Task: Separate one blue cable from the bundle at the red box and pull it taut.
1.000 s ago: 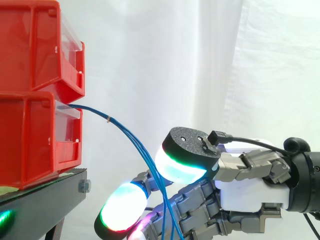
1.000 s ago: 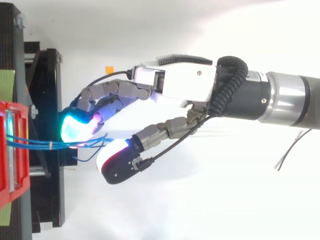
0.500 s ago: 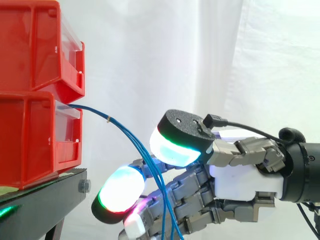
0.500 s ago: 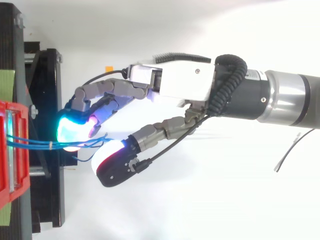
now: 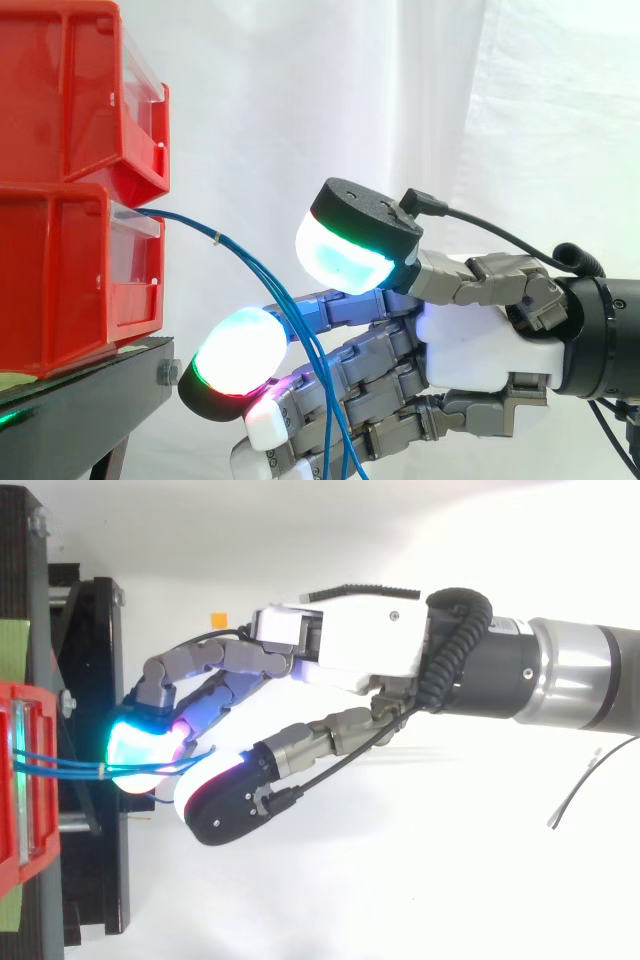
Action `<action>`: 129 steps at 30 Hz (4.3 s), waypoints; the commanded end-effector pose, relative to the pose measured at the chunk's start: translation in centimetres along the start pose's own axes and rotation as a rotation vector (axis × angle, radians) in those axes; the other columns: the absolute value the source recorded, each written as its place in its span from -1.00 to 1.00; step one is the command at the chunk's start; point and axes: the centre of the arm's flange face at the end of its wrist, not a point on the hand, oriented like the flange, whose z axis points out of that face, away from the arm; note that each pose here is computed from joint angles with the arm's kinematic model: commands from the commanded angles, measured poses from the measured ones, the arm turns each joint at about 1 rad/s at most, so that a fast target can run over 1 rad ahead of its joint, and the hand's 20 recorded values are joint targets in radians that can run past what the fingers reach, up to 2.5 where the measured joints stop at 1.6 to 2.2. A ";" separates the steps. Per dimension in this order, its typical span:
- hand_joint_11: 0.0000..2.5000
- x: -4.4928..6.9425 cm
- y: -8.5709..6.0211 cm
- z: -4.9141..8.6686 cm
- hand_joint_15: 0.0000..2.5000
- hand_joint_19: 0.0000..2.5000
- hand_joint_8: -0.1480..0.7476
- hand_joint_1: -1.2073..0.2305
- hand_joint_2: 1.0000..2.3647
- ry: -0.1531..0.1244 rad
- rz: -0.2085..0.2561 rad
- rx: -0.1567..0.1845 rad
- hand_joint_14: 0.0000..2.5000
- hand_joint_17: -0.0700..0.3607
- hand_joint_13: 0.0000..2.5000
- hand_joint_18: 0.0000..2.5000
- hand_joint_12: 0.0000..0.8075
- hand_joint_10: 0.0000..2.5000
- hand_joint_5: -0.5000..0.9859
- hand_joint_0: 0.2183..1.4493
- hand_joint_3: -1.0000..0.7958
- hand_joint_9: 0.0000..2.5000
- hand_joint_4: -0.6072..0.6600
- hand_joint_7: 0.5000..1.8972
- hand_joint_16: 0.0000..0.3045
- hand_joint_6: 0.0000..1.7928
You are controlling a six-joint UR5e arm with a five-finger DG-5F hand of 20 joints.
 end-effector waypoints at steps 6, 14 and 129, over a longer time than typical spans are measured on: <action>-0.66 -0.1 0.3 0.2 -0.81 -0.69 0.02 -0.11 -0.99 0.003 0.035 -0.004 -0.99 -0.26 -0.48 -0.58 -0.15 -0.99 -0.53 -0.32 -0.32 -0.40 0.46 -0.08 -0.74 -0.44; -0.66 -0.5 0.4 0.3 -0.81 -0.69 0.02 -0.15 -0.99 -0.001 0.054 -0.010 -0.99 -0.26 -0.48 -0.58 -0.15 -0.99 -0.53 -0.32 -0.32 -0.40 0.45 -0.07 -0.74 -0.44; -0.60 -3.3 -1.1 3.2 -0.74 -0.63 0.07 -0.19 -1.00 0.084 0.096 -0.080 -0.99 -0.26 -0.35 -0.44 -0.12 -0.99 -0.50 -0.42 -0.44 -0.32 0.42 0.18 -0.74 -0.44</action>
